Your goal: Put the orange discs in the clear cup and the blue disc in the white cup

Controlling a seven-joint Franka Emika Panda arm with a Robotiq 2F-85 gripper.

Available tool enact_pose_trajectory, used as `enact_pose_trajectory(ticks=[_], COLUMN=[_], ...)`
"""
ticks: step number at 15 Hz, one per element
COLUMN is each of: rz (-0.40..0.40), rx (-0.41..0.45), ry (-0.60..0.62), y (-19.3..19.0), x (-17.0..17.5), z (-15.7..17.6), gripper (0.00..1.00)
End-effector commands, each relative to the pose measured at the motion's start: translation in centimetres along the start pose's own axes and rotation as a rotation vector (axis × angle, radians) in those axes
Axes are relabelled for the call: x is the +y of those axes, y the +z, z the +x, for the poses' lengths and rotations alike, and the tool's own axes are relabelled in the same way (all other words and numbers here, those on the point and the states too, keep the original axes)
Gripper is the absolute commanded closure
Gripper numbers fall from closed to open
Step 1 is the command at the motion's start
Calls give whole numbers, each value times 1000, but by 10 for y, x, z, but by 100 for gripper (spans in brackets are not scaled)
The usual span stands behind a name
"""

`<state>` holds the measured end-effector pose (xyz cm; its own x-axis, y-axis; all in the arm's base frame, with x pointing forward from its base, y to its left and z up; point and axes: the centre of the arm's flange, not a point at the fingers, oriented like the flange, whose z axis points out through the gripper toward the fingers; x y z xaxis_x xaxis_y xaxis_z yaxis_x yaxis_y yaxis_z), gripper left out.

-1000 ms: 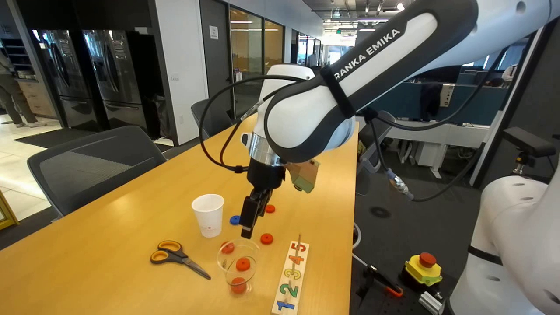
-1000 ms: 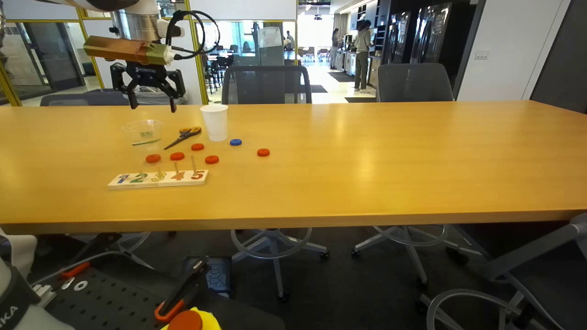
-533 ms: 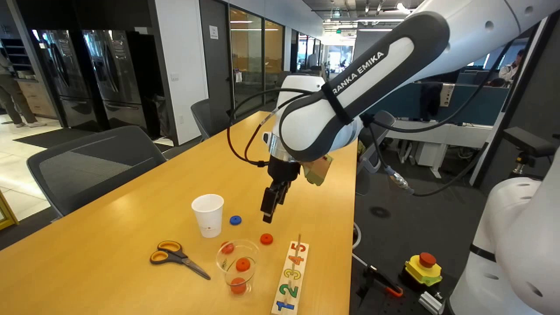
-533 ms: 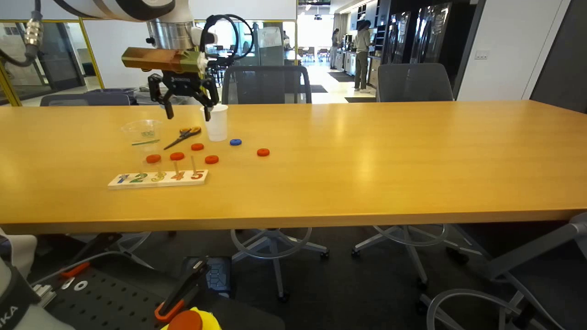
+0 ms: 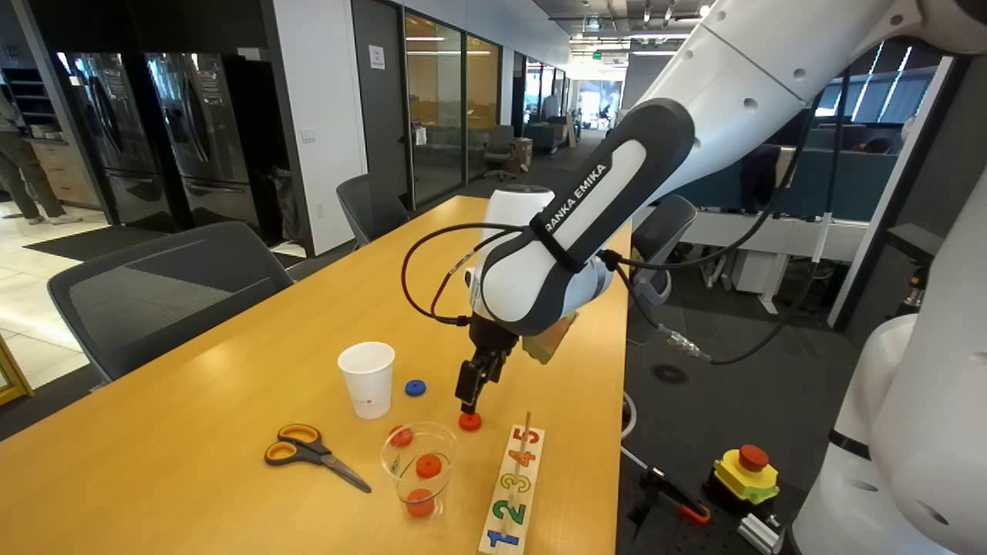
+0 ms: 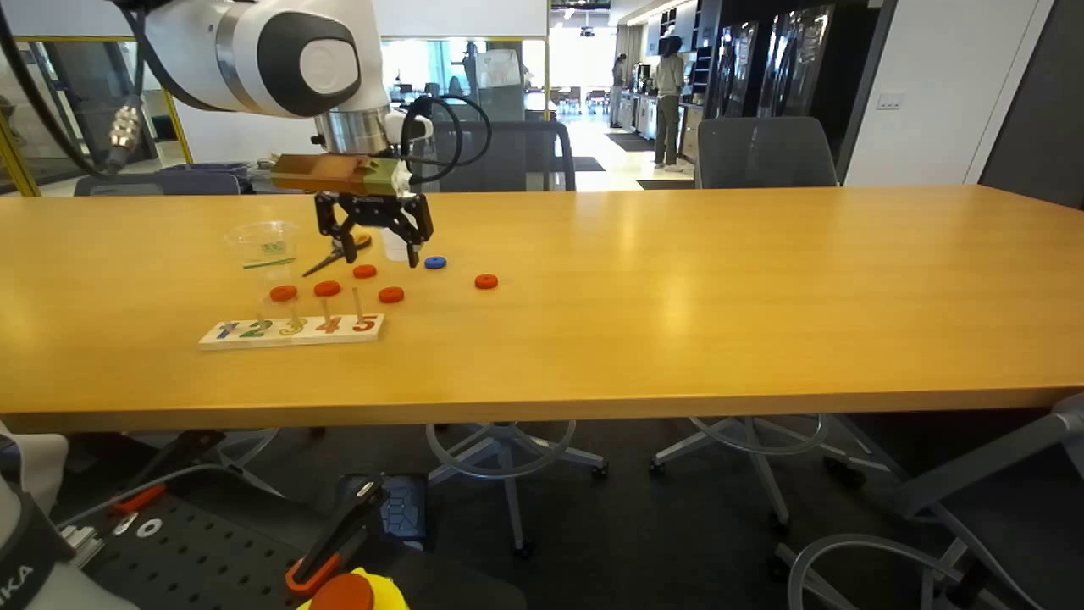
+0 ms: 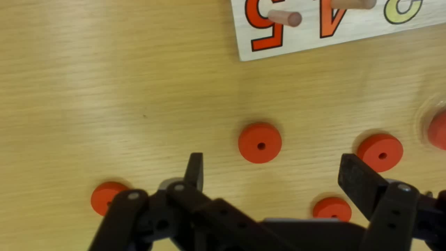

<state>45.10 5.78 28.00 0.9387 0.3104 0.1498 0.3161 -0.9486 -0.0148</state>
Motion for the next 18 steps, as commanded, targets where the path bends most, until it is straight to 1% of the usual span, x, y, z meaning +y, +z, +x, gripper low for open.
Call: enact_pose_trajectory(ticks=[1,4,6,18], rz=[-39,-81,-89,-53], rx=[-2,-26,-51,-60], ry=[16,-2,-24,-43], y=[26,38,44,57], x=[7,7,4,-6], z=[19,20,19,24], gripper=[0,0,0,0])
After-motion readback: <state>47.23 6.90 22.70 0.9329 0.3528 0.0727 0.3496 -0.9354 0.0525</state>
